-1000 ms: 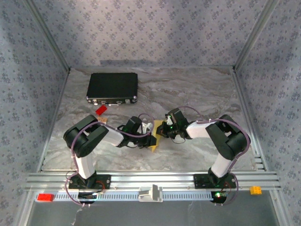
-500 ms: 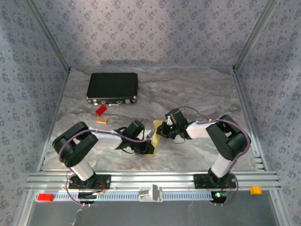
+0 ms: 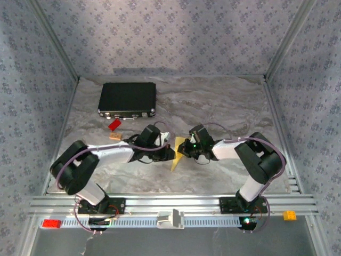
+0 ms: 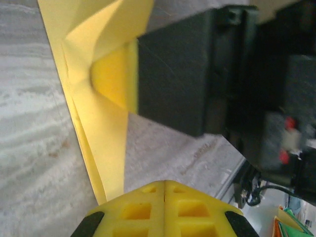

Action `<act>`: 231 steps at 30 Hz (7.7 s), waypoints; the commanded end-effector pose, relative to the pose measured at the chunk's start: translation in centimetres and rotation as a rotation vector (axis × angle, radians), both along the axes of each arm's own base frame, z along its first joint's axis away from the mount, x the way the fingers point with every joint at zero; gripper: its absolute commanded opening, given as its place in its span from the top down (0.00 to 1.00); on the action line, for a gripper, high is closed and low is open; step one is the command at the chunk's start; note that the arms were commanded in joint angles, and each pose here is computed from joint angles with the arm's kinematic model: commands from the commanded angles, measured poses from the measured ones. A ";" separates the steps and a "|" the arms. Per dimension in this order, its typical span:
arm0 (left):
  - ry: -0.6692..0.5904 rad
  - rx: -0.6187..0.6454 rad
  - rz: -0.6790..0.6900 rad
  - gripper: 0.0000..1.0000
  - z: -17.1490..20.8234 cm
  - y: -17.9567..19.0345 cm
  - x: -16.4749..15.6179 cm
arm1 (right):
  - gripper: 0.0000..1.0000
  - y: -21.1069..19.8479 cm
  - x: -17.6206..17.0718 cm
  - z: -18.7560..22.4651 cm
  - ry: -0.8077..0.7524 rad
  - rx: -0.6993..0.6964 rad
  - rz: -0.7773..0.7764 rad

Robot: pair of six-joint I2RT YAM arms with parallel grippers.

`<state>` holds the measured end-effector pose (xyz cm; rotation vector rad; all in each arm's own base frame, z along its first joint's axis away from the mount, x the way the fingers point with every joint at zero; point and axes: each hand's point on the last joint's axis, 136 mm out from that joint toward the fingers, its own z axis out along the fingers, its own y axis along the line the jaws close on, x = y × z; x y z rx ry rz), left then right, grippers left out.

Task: Fold a paper plane with a square sheet of paper (pick it up from the middle)
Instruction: Fold the wing for the fifth time at the center of the table.

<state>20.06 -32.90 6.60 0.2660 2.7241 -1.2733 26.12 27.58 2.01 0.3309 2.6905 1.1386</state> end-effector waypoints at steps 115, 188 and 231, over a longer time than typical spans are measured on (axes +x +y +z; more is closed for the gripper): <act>0.010 0.085 -0.144 0.96 -1.9 -4.1 1.3 | 0.98 -6.8 2.4 -2.3 -0.024 -0.146 0.018; 0.093 0.253 -0.088 1.00 -7.9 -0.9 0.0 | 0.95 -6.8 4.9 3.8 -0.176 -0.119 0.008; -0.204 0.206 0.095 0.85 0.9 -0.7 3.6 | 0.80 -9.2 -3.5 4.5 -0.134 -0.118 -0.090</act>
